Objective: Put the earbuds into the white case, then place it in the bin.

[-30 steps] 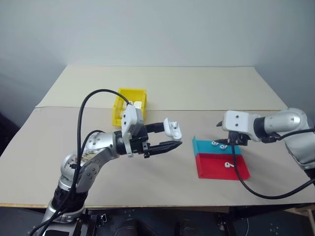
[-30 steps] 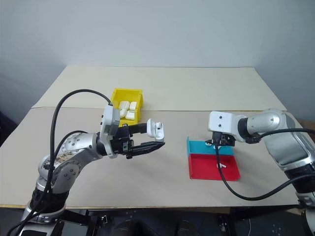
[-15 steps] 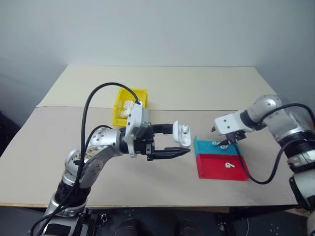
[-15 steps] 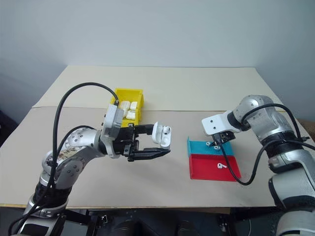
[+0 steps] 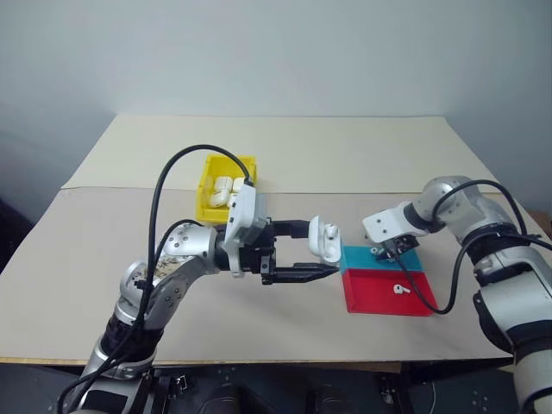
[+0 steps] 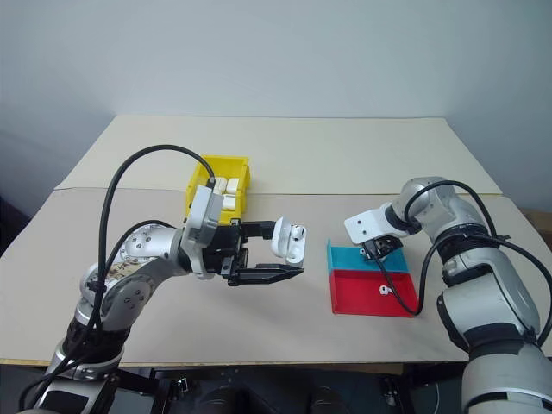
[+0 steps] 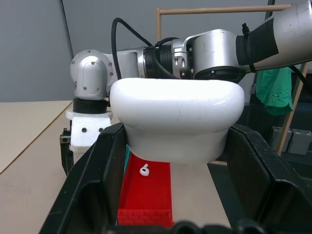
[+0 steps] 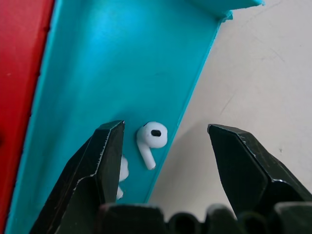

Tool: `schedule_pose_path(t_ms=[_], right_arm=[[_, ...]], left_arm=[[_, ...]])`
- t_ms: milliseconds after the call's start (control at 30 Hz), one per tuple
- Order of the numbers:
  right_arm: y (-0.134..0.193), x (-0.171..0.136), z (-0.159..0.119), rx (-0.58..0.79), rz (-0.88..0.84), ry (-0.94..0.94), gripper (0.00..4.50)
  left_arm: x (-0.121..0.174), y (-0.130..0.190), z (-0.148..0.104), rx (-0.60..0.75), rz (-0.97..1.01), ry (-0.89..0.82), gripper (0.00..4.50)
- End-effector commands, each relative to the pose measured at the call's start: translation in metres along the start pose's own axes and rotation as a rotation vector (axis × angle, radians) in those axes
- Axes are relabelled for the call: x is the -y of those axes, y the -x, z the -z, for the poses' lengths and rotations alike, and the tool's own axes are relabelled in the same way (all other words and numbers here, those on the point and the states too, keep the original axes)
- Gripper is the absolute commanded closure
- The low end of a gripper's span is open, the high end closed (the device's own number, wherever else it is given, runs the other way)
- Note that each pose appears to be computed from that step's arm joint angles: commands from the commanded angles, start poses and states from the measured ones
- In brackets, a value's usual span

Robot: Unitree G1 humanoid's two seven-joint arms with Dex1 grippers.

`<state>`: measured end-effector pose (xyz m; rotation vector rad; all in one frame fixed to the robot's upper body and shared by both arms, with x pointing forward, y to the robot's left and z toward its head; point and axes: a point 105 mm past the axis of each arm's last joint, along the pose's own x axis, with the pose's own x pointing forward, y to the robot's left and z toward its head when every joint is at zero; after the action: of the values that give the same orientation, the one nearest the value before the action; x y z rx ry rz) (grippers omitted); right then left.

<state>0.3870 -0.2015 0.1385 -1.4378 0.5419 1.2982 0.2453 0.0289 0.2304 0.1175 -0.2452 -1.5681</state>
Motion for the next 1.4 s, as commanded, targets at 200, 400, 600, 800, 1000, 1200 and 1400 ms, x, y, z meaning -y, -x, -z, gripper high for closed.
schedule_pose_path(t_ms=[200,400,600,800,1000,1200,1400], right_arm=[[0.003,0.004,0.006,-0.032,-0.001,0.001,1.44],[-0.001,0.003,0.003,-0.02,-0.02,0.005,3.27],[-0.003,0.0,0.002,-0.005,-0.037,0.001,3.87],[0.017,0.017,-0.007,0.081,0.045,-0.092,3.87],[0.09,0.022,-0.038,0.471,0.229,-0.29,3.87],[0.137,-0.015,-0.068,0.825,0.348,-0.504,3.87],[0.171,-0.037,-0.11,1.175,0.359,-0.605,3.87]], left_arm=[[0.003,-0.001,-0.011,0.031,-0.001,-0.056,1.74],[0.004,0.0,-0.011,0.03,-0.007,-0.06,1.74],[0.004,0.001,-0.011,0.026,-0.009,-0.062,1.74],[0.002,0.001,-0.01,0.024,-0.01,-0.057,1.74],[-0.002,-0.002,-0.01,0.042,-0.026,-0.053,1.74],[-0.009,-0.007,-0.015,0.087,-0.056,-0.031,1.74],[-0.009,-0.011,-0.015,0.083,-0.017,-0.012,1.74]])
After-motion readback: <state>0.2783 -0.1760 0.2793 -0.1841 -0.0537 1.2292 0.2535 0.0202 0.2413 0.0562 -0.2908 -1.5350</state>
